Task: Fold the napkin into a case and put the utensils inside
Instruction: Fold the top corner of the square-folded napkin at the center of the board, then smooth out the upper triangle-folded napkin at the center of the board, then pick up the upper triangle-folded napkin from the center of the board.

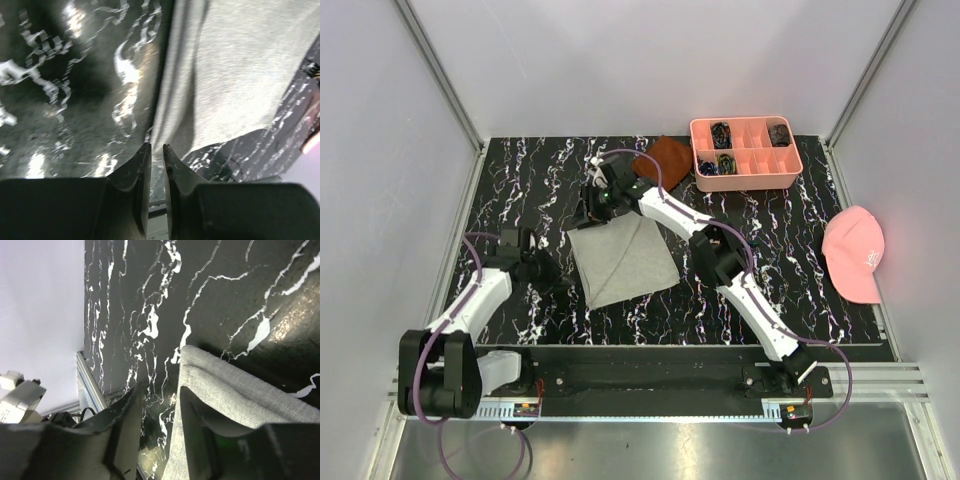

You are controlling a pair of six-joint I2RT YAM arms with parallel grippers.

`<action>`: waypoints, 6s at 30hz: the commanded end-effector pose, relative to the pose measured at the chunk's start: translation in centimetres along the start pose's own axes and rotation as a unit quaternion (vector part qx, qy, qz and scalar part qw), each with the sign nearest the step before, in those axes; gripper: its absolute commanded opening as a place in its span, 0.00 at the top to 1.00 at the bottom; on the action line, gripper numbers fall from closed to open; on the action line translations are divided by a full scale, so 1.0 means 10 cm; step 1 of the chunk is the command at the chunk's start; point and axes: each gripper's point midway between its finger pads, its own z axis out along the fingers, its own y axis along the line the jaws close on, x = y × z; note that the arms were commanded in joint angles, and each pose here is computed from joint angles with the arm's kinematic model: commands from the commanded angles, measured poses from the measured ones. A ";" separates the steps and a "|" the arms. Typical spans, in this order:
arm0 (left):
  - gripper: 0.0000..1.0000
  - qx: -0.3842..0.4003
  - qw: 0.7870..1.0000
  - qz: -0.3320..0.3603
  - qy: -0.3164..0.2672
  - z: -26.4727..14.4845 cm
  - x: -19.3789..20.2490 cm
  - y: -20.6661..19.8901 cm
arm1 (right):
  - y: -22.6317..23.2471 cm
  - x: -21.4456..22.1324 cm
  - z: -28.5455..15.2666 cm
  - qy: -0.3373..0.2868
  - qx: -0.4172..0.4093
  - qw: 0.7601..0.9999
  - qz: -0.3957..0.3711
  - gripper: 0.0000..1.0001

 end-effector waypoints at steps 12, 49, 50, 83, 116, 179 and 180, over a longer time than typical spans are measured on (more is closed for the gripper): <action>0.79 0.110 0.988 0.100 0.047 0.25 -0.21 -1.13 | -0.37 -0.15 -1.44 -0.058 0.053 0.997 -0.003 0.62; 0.76 0.071 0.982 0.155 0.085 0.35 0.22 -0.84 | -0.83 -0.31 -1.38 -0.069 -0.005 0.997 0.033 0.75; 0.77 0.077 0.981 0.154 0.093 0.38 0.25 -0.85 | -0.87 -0.29 -1.38 -0.068 -0.005 0.997 0.039 0.75; 0.84 0.021 0.988 0.118 0.095 0.32 0.64 -0.25 | -1.14 -0.37 -1.23 -0.066 0.016 0.997 0.046 0.75; 0.54 -0.026 0.996 0.076 -0.026 0.38 -1.14 -0.55 | -0.66 -0.23 -1.49 -0.059 0.050 0.997 -0.009 0.48; 0.61 -0.036 0.996 -0.045 -0.071 0.12 -1.63 -0.16 | 0.40 2.14 -0.43 0.138 0.263 0.931 -0.211 0.53; 0.61 -0.036 0.996 -0.046 -0.071 0.13 -1.63 -0.15 | 0.40 2.15 -0.42 0.139 0.263 0.931 -0.211 0.53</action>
